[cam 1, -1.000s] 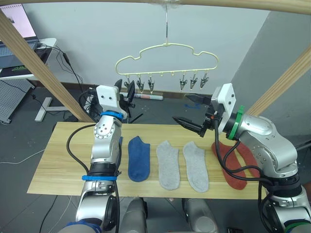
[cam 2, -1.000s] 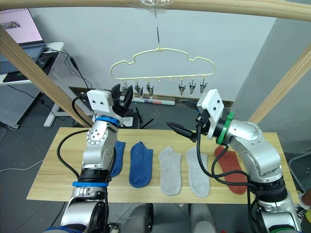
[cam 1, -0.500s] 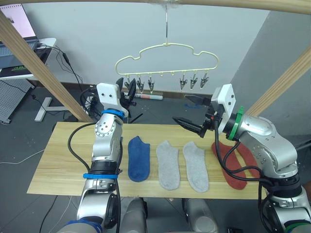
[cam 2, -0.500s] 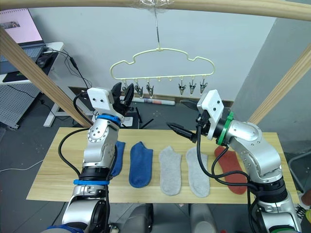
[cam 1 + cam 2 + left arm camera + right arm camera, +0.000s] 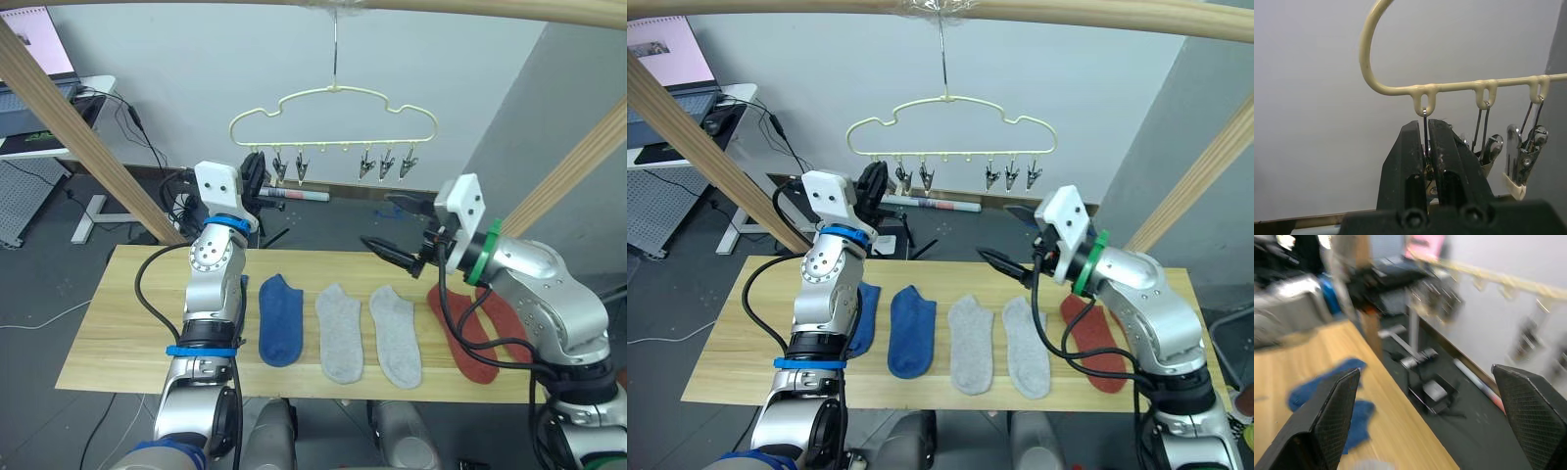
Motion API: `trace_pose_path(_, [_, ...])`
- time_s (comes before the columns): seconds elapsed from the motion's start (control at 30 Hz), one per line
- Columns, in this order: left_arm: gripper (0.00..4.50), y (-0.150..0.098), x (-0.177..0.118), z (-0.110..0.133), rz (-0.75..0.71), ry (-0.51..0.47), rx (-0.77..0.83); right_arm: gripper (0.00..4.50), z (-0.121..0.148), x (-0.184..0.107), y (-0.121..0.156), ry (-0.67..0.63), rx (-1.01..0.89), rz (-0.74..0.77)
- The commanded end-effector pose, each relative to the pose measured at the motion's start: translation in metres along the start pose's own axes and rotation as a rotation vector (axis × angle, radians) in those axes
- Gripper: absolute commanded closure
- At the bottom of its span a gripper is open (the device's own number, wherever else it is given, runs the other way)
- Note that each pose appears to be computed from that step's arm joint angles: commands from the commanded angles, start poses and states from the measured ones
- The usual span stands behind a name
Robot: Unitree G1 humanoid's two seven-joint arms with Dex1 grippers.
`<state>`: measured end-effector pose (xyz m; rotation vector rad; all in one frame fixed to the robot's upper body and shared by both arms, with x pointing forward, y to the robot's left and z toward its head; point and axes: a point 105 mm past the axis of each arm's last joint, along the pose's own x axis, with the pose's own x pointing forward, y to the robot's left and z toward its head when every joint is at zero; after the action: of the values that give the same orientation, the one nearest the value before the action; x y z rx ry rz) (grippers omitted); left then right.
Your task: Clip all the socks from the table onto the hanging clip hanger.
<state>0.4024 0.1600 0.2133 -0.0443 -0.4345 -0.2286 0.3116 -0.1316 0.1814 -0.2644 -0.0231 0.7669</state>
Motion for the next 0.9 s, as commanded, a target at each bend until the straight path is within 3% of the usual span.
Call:
trace_pose_path(0.03, [4.49,-0.003,0.0,0.018,-0.019,-0.056,0.024,0.0,-0.026,-0.031,-0.033,0.081,0.004,-0.232])
trace_pose_path(0.3, [4.49,-0.009,-0.002,0.022,-0.046,-0.048,0.024,0.0,-0.123,-0.084,-0.072,0.32,0.132,-0.591])
trace_pose_path(0.73, [4.49,-0.007,-0.004,0.031,-0.065,-0.039,0.042,0.0,-0.188,-0.095,-0.102,0.409,0.328,-0.819])
trace_pose_path(0.8, [4.5,-0.005,-0.004,0.031,-0.064,-0.037,0.045,0.36,-0.195,-0.095,-0.102,0.413,0.38,-0.837])
trace_pose_path(0.9, [4.5,-0.004,-0.005,0.032,-0.062,-0.034,0.049,1.27,-0.202,-0.097,-0.104,0.408,0.452,-0.88])
